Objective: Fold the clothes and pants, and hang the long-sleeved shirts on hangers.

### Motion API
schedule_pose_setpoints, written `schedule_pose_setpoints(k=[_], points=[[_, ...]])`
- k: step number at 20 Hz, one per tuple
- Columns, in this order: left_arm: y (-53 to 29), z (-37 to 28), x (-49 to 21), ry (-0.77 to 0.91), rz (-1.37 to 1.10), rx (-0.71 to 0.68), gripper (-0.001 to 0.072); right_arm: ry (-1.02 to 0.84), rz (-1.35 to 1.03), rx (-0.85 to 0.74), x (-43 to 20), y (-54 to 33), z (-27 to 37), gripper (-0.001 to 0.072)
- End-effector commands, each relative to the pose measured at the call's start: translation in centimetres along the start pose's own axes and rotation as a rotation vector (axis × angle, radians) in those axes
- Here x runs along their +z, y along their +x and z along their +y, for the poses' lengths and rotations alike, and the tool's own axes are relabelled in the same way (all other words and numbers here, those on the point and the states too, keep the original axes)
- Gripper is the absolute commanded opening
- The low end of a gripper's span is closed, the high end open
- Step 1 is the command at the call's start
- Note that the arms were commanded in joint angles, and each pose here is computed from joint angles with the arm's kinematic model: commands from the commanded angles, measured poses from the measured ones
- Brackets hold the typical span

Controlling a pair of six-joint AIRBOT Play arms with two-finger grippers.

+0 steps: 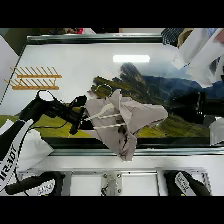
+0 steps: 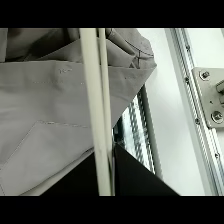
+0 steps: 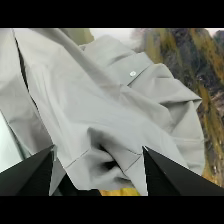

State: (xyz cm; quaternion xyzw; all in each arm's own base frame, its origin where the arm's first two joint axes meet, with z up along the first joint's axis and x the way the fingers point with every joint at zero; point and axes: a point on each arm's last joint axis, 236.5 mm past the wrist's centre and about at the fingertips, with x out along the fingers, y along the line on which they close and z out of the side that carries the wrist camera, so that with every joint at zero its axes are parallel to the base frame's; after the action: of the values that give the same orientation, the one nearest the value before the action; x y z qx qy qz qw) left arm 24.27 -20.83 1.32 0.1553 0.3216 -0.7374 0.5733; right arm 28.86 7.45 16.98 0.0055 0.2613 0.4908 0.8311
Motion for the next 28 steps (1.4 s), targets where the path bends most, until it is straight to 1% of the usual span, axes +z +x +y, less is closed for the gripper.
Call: schedule_pose_setpoints(k=[1,7,11,15,18,22,23,26,28], points=[[0.0,0.0,0.0,0.0,0.0,0.001,0.0014,-0.055,0.008,0.074,-1.6,1.1,0.5,0.0587],[0.0,0.0,0.0,0.0,0.0,0.0,0.0014,-0.085,0.013,0.164,-3.6,3.0,0.6,0.0587],[0.0,0.0,0.0,0.0,0.0,0.001,0.0014,-0.068,0.038,0.27,-4.2,5.4,1.6,0.0587],[0.0,0.0,0.0,0.0,0.0,0.0,0.0014,-0.151,-0.029,0.364,-2.7,7.3,3.6,0.0587],[0.0,0.0,0.0,0.0,0.0,0.001,0.0014,-0.159,-0.072,0.381,-1.4,8.1,4.3,0.0586],[0.0,0.0,0.0,0.0,0.0,0.001,0.0014,-0.197,0.116,0.389,-5.4,9.2,4.5,0.0584],[0.0,0.0,0.0,0.0,0.0,0.0,0.0014,-0.201,0.13,0.383,-5.7,9.4,4.3,0.0584],[0.0,0.0,0.0,0.0,0.0,0.0,0.0014,-0.205,0.109,0.355,-5.1,10.0,3.8,0.0584],[0.0,0.0,0.0,0.0,0.0,-0.001,0.0014,-0.206,0.076,0.367,-4.2,10.3,4.3,0.0584]])
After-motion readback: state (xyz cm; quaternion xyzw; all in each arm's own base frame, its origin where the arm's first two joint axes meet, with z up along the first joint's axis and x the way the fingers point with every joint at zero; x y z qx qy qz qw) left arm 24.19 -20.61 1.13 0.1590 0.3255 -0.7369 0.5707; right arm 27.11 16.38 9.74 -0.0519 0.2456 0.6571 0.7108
